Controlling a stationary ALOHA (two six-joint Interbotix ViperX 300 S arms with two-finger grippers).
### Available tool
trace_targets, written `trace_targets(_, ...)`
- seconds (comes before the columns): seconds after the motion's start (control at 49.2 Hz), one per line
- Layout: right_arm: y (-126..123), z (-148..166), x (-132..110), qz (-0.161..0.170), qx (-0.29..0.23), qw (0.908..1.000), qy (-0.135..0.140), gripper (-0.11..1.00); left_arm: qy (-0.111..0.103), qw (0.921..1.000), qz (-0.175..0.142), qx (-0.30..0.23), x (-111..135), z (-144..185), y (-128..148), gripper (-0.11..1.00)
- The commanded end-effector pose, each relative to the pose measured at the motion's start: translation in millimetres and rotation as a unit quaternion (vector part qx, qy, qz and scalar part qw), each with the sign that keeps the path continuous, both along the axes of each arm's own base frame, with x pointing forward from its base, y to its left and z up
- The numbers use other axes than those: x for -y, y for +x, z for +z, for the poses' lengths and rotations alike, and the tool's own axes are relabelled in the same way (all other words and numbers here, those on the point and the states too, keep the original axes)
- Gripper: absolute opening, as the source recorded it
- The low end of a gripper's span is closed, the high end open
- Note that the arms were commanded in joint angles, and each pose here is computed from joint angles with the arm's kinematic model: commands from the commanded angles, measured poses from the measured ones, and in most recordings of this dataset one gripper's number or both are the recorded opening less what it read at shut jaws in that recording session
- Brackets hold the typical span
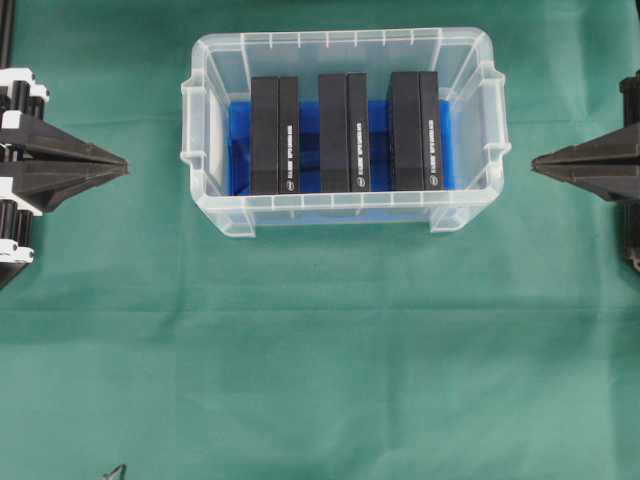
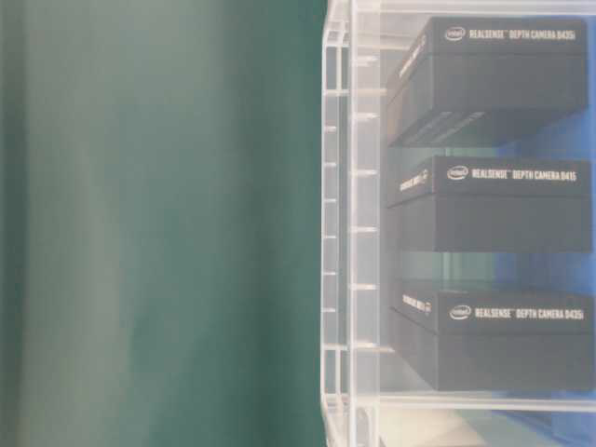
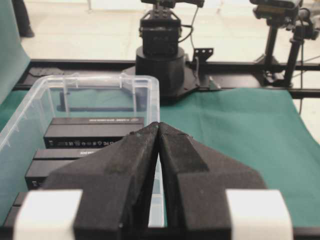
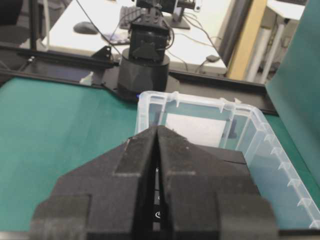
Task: Take the box out of the case with the right arm.
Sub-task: 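Raise the right gripper and swing it toward the case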
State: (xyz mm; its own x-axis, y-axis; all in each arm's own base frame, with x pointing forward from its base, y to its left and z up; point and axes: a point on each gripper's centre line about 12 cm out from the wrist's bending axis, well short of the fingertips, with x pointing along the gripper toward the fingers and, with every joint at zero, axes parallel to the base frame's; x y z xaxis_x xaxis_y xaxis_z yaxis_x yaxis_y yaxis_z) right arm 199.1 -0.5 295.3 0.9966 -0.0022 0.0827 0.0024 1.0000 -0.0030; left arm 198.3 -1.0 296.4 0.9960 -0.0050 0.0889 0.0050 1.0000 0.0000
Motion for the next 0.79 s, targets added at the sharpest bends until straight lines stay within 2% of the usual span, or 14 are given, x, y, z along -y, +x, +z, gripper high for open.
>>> trace_targets(0.0,2,6,0,0.0,0.006,1.0,0.004,0.0,0.011,0.9999,0.001,0.012,0,13,2,0.02)
trace_targets(0.305,8,31,0,0.0,-0.035,0.9994,0.004,0.0,0.008,1.0,0.002,0.004,-1,32,3,0.02)
trace_targets(0.61,8,103,0,-0.001,-0.034,0.9994,0.006,0.0,0.008,0.9998,0.004,0.015,-1,97,1,0.02)
trace_targets(0.772,8,138,1,-0.001,-0.041,0.9989,0.024,0.0,0.007,1.0,0.005,0.002,-2,127,-1,0.02)
